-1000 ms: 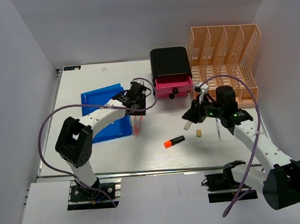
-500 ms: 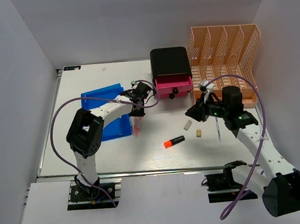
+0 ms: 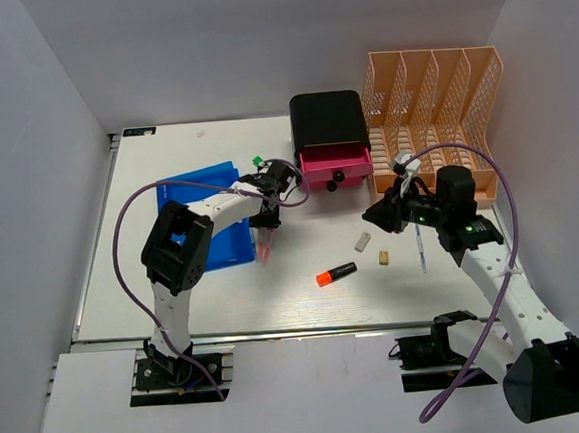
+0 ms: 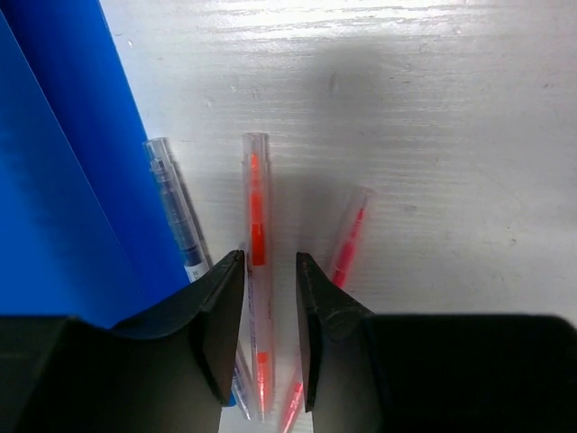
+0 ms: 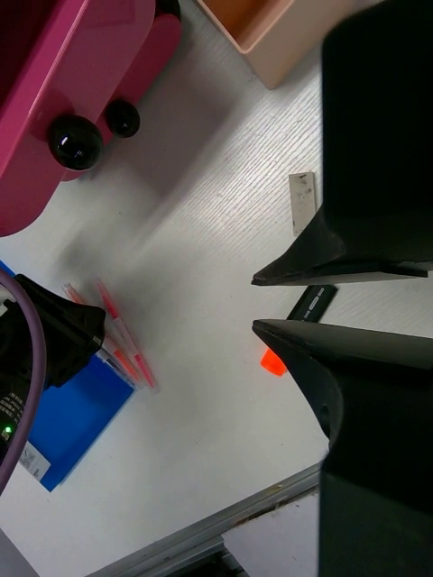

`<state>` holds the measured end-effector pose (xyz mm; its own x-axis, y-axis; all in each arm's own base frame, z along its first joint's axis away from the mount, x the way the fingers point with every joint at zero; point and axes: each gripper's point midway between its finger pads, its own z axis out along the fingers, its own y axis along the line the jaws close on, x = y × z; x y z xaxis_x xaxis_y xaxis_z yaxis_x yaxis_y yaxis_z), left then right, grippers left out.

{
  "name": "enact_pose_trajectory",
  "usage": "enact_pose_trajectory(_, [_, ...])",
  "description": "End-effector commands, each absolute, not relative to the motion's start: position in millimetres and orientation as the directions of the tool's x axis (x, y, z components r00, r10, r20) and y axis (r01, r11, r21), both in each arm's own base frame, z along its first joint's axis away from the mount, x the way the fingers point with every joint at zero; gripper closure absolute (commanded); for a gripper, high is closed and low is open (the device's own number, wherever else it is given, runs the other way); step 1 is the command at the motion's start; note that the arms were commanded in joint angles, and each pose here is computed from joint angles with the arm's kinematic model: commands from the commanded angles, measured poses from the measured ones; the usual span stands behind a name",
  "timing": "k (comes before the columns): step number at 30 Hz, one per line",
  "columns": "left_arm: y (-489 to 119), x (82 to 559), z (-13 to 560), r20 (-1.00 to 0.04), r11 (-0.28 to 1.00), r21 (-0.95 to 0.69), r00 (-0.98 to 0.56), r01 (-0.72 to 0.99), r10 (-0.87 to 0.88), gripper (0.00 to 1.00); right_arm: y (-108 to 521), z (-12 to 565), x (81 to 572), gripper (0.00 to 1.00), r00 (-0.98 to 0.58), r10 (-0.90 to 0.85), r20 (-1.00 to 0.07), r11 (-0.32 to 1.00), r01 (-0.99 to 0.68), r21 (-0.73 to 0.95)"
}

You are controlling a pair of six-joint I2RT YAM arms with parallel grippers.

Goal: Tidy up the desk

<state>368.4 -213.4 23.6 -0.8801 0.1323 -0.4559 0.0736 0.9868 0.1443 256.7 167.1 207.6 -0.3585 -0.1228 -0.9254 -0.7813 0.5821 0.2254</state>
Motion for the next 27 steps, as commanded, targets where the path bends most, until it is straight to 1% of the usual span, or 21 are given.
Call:
enact_pose_trajectory(1, [-212.0, 379.2, 34.5, -0.478, 0.988, 0.139, -0.87, 0.064, 0.124, 0.61, 167.0, 214.4, 255.6, 0.73, -0.322, -0.11, -0.94, 0.567, -0.797, 0.207])
enact_pose_trajectory(5, [-211.1, 375.1, 26.1, -0.456, 0.991, 0.115, -0.882, 0.072, 0.117, 0.65, 164.7, 216.4, 256.4, 0.73, -0.319, -0.105, -0.942, 0.572, -0.794, 0.205])
enact_pose_trajectory(9, [-210.6, 373.8, 22.7, -0.458, 0.994, 0.085, -0.883, 0.075, 0.106, 0.76, 163.3, 216.9, 256.3, 0.73, -0.319, -0.101, -0.942, 0.573, -0.793, 0.207])
enact_pose_trajectory(11, [-214.2, 377.1, 29.8, -0.483, 0.995, 0.064, -0.87, 0.08, 0.101, 0.83, 163.1, 217.4, 256.2, 0.73, -0.318, -0.1, -0.943, 0.573, -0.793, 0.206])
enact_pose_trajectory(13, [-220.9, 384.5, 43.0, -0.516, 0.995, 0.037, -0.851, 0.093, 0.099, 0.87, 161.8, 217.9, 256.6, 0.73, -0.317, -0.098, -0.943, 0.575, -0.792, 0.206])
enact_pose_trajectory(14, [-224.9, 388.8, 55.5, -0.54, 0.995, 0.018, -0.836, 0.099, 0.094, 0.92, 161.2, 218.0, 256.9, 0.73, -0.317, -0.097, -0.944, 0.576, -0.791, 0.206])
enact_pose_trajectory(16, [-236.8, 397.5, 81.4, -0.586, 0.992, -0.01, -0.805, 0.125, 0.096, 0.97, 161.2, 218.2, 256.6, 0.72, -0.316, -0.097, -0.944, 0.574, -0.793, 0.206])
enact_pose_trajectory(17, [-239.3, 400.8, 99.4, -0.612, 0.989, -0.018, -0.784, 0.147, 0.105, 1.0, 160.3, 218.3, 257.0, 0.67, -0.313, -0.097, -0.945, 0.575, -0.793, 0.204])
enact_pose_trajectory(19, [-254.7, 404.7, 135.1, -0.666, 0.979, -0.035, -0.735, 0.203, 0.129, 1.0, 161.3, 218.1, 255.6, 0.59, -0.311, -0.101, -0.945, 0.567, -0.799, 0.202])
enact_pose_trajectory(21, [-258.4, 401.6, 171.2, -0.709, 0.967, -0.039, -0.688, 0.253, 0.152, 1.0, 162.8, 218.7, 254.4, 0.45, -0.306, -0.106, -0.946, 0.555, -0.808, 0.199])
enact_pose_trajectory(22, [-254.1, 402.6, 186.8, -0.734, 0.967, -0.025, -0.661, 0.254, 0.155, 1.0, 161.8, 219.1, 254.5, 0.44, -0.305, -0.107, -0.946, 0.555, -0.808, 0.198])
enact_pose_trajectory(23, [-256.8, 399.7, 201.3, -0.758, 0.962, -0.026, -0.633, 0.272, 0.158, 1.0, 162.4, 219.6, 253.6, 0.43, -0.304, -0.107, -0.947, 0.548, -0.813, 0.199])
enact_pose_trajectory(24, [-253.5, 398.1, 230.7, -0.805, 0.955, -0.024, -0.573, 0.294, 0.156, 1.0, 163.1, 220.1, 252.9, 0.45, -0.302, -0.108, -0.947, 0.544, -0.816, 0.198])
enact_pose_trajectory(25, [-257.6, 393.8, 245.9, -0.829, 0.945, -0.024, -0.535, 0.328, 0.165, 1.0, 163.3, 220.3, 252.6, 0.47, -0.299, -0.11, -0.948, 0.541, -0.818, 0.196])
enact_pose_trajectory(26, [-261.9, 389.7, 256.8, -0.848, 0.932, -0.023, -0.5, 0.362, 0.173, 1.0, 164.2, 220.6, 251.7, 0.49, -0.296, -0.111, -0.949, 0.534, -0.823, 0.194])
enact_pose_trajectory(27, [-264.0, 389.8, 282.4, -0.887, 0.916, -0.015, -0.427, 0.401, 0.173, 1.0, 164.1, 221.1, 251.4, 0.56, -0.292, -0.112, -0.95, 0.532, -0.825, 0.191])
